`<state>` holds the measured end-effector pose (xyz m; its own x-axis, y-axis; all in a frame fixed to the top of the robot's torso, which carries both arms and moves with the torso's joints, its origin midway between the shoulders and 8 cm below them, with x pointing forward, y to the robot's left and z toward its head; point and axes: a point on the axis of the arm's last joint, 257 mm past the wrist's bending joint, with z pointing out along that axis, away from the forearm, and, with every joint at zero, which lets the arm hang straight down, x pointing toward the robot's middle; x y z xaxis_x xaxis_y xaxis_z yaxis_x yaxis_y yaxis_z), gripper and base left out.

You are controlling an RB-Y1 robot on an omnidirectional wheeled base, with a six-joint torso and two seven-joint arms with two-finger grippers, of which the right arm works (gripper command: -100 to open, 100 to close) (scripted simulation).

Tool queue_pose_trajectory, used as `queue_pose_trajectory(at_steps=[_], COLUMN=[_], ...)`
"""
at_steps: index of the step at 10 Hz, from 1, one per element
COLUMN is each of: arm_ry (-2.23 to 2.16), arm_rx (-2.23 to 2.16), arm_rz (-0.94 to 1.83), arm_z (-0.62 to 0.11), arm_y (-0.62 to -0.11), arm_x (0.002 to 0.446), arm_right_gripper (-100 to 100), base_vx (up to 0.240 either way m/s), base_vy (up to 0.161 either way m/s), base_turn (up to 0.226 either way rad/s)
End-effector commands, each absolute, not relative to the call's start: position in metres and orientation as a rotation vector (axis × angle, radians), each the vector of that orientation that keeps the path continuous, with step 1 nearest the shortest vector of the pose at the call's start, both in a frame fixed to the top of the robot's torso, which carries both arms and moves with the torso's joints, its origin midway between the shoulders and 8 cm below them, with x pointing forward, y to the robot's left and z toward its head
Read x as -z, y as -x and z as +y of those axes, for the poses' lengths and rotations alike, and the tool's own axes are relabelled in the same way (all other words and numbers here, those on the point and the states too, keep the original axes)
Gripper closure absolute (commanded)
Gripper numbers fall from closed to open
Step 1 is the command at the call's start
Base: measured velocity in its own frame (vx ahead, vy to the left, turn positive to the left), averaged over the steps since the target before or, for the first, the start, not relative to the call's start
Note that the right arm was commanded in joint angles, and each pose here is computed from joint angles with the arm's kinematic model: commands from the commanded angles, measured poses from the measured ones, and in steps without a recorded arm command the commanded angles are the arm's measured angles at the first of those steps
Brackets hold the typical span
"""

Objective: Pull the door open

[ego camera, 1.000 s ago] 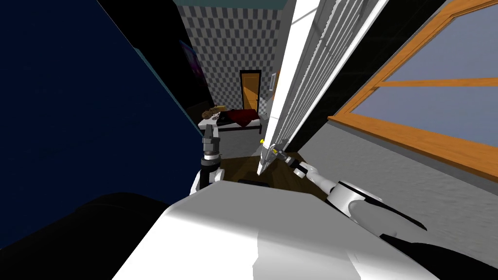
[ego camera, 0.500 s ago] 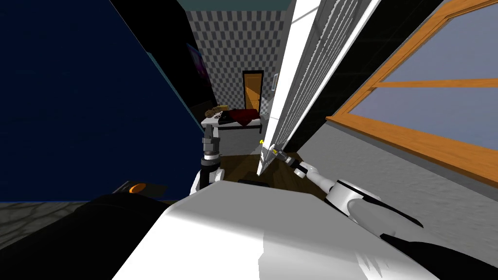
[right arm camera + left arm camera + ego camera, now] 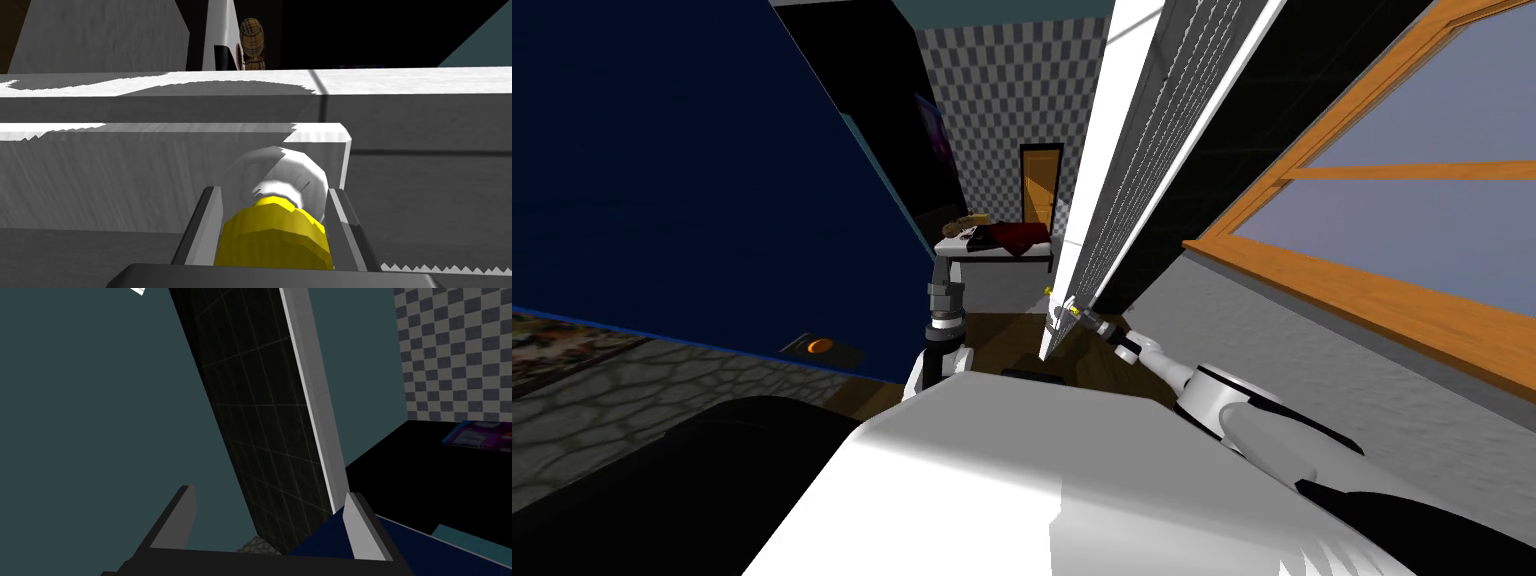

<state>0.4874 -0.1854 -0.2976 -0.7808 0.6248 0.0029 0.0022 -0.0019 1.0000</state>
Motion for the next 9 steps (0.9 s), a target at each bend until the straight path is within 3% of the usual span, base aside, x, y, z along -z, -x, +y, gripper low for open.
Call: queue_pose_trajectory(at_steps=[1, 9], arm_ry=[-0.639, -0.615], arm_rx=[-1.837, -1.858], arm_rz=[1.837, 1.862], arm_z=[-0.185, -0.173], arm_y=[-0.487, -0.485], arm_x=[0.297, 0.299], arm_right_gripper=[100, 100], base_vx=[-0.093, -0.081], base_vy=[-0.186, -0.167], base_turn=[0.118, 0.103])
